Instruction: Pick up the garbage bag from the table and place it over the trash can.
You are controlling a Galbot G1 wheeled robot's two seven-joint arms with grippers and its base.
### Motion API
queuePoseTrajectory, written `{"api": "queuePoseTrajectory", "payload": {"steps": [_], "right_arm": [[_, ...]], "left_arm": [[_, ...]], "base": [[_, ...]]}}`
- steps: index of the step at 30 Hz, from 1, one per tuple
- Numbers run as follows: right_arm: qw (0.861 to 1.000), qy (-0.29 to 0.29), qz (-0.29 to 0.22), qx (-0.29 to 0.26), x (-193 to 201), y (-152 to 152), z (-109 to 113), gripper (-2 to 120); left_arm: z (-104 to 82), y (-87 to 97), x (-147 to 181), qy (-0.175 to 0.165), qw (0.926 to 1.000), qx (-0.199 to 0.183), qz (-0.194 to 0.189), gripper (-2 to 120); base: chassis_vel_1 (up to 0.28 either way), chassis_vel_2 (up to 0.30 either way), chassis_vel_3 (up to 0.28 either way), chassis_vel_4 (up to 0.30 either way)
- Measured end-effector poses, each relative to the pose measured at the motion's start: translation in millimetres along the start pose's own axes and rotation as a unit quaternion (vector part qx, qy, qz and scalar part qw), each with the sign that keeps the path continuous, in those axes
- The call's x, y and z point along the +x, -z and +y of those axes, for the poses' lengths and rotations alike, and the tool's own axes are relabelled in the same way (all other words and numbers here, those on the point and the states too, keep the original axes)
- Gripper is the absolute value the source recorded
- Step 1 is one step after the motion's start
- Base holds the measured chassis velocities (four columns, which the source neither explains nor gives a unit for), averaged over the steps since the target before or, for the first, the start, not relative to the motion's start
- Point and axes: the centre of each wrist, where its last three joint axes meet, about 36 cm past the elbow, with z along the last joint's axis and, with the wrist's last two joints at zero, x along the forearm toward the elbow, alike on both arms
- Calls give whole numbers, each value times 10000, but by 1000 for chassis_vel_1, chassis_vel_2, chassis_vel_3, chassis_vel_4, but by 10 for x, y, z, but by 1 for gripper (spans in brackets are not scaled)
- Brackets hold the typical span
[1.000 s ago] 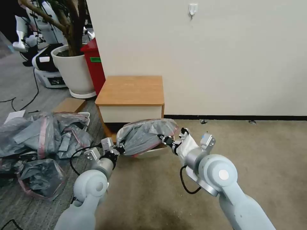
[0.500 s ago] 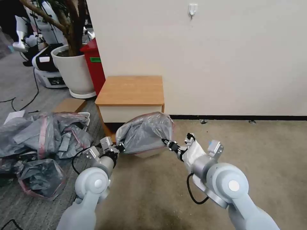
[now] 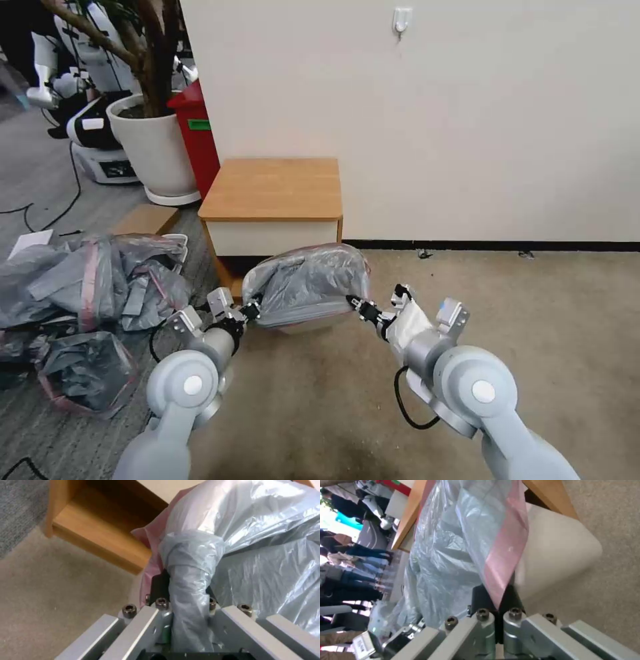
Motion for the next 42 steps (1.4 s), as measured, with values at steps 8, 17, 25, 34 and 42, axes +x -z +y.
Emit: {"api": "queuePoseTrajectory", "payload": {"steps": [8,17,25,34,42], "right_arm": [[10000,-7,15,-14,36,-34,-12,0],[9999,-121,24,26,-18,-98,-106,0],[10000,-41,33,51,30,-131,-55,0],[10000,20,13,76,37,-117,-10,0],[9998,-176,26,107,-98,-92,-125,0]], "left_arm": [[20,-10,-52,123,9999,17,-106,3],[-12,28,-54,170,9997,191,-55,3],[1,32,-83,310,9994,104,-111,3],[7,-62,-117,318,9994,-99,-121,3],[4,-64,-55,239,9997,-75,14,3]], "base": [[0,0,0,0],[0,0,0,0],[0,0,0,0],[0,0,0,0],[0,0,0,0]]}}
